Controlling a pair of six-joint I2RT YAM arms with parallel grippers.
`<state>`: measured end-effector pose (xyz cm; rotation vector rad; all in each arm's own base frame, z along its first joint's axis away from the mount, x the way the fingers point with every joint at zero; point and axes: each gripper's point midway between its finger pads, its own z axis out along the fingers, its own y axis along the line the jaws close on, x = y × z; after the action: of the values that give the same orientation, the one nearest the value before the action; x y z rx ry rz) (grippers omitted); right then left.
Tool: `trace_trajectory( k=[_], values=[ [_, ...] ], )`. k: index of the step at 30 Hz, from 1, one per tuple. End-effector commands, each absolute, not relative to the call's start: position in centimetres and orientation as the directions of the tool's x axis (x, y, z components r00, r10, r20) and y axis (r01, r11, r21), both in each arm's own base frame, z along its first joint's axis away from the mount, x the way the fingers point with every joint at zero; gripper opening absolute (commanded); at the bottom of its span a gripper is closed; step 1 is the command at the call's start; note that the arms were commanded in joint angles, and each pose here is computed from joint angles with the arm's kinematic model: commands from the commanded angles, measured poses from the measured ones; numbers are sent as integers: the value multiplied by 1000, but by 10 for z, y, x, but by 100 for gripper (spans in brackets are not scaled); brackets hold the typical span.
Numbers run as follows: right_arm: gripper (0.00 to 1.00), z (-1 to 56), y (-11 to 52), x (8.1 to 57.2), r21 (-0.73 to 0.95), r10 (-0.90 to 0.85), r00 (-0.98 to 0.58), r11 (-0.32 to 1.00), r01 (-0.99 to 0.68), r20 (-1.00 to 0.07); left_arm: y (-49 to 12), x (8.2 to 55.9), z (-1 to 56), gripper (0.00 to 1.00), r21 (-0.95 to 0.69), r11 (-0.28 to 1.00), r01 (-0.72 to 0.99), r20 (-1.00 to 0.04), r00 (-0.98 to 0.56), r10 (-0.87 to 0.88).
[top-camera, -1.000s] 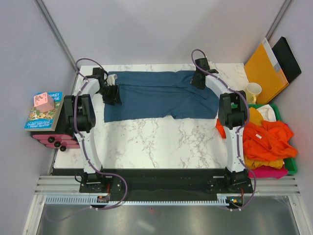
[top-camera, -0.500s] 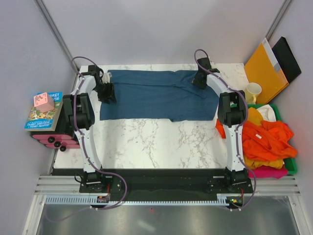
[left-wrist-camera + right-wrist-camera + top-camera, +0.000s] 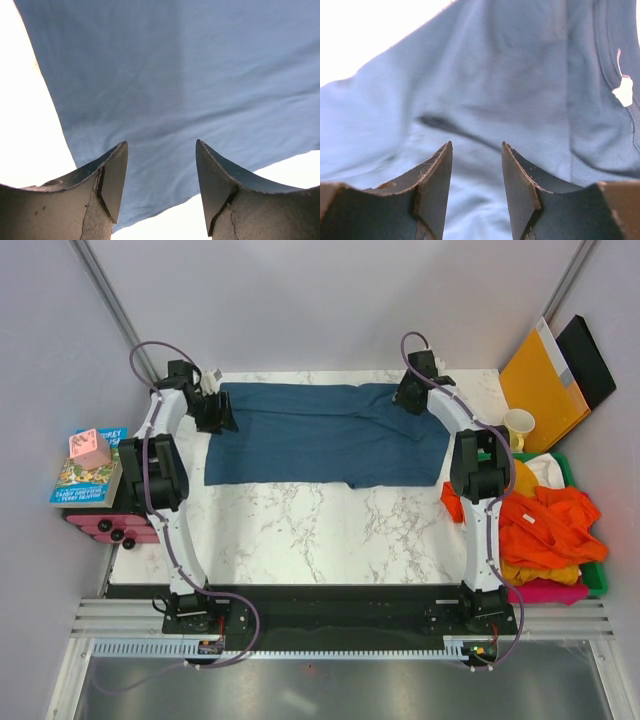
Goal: Fold and stack the t-shirts
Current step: Fold the tshirt
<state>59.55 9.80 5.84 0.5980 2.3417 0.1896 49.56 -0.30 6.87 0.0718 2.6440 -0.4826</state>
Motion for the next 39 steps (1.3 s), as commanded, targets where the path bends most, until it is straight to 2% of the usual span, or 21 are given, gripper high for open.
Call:
trace_trajectory(
  k=[1,5,9,14,18,22,36,39],
  values=[
    [52,155,128,614,426,475,-549,876,225,-688,-21,520,143,63,-383,900,207,-608,-790,-77],
    [48,128,136,613,435,467,-603,875,212,-646,-24,515,126,60,-390,898,202,-579,-813,-68],
    [46,107,145,612,379,406,-633,906,186,-660,-21,504,109,58,-361,909,208,-568,-822,-38],
    [47,99,151,614,244,282,-634,958,149,-720,-18,495,108,59,-326,919,221,-594,-804,-17],
    [48,107,137,615,32,147,-585,979,202,-797,-24,480,106,62,-332,914,234,-612,-791,-19],
    [49,100,133,619,-46,94,-577,974,223,-811,-30,473,110,63,-324,910,259,-631,-776,-4],
    [48,54,129,629,-14,137,-612,972,236,-779,-32,472,101,63,-342,905,251,-612,-791,-12],
    [44,55,134,630,0,142,-612,974,225,-778,-33,471,98,63,-355,902,245,-602,-798,-20]
  ],
)
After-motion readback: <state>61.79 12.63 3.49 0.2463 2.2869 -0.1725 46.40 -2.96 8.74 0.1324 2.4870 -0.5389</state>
